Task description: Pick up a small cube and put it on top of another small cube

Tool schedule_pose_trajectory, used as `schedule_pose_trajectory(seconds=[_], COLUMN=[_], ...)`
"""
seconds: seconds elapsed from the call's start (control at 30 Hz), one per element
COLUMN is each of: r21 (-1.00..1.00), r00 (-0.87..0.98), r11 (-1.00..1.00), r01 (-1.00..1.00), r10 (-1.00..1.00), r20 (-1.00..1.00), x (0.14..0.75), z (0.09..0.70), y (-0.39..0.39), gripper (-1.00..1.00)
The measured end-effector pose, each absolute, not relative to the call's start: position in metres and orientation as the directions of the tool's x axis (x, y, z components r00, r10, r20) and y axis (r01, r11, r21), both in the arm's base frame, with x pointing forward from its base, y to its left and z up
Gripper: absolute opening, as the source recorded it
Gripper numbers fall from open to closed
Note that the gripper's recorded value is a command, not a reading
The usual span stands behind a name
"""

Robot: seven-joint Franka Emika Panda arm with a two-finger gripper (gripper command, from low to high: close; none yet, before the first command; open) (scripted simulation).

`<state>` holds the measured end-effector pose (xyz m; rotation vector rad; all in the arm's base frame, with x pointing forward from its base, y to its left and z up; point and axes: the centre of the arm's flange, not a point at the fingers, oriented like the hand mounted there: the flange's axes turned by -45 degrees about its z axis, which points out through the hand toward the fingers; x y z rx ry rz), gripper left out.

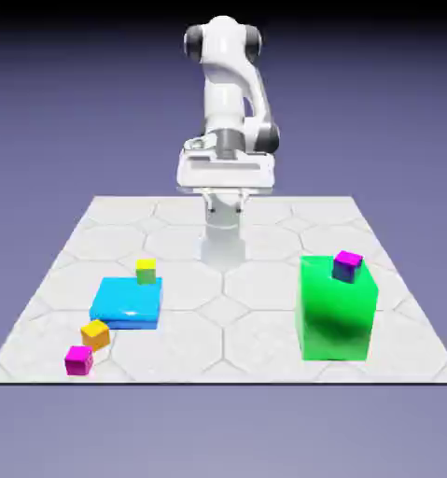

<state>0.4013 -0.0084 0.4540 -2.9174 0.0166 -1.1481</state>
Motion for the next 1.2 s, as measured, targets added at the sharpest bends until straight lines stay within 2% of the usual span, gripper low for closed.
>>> schedule_pose_trajectory(seconds=[0.27,0.57,0.87,1.2], r21=[-0.215,-0.284,-0.223,-0.085], r00=[0.818,0.653,0.361,0.057], r11=[-0.904,-0.627,-0.301,-0.012], r01=[-0.369,-0.725,-0.927,-0.996], r10=[-0.425,-0.757,-0.878,-0.828], r20=[0.387,0.005,-0.316,-0.558], x=[0.466,0.503,0.513,0.505], z=[0.411,0.345,0.273,0.197], y=[-0.102,-0.214,-0.311,-0.398], gripper=[0.0,0.0,0.0,0.0])
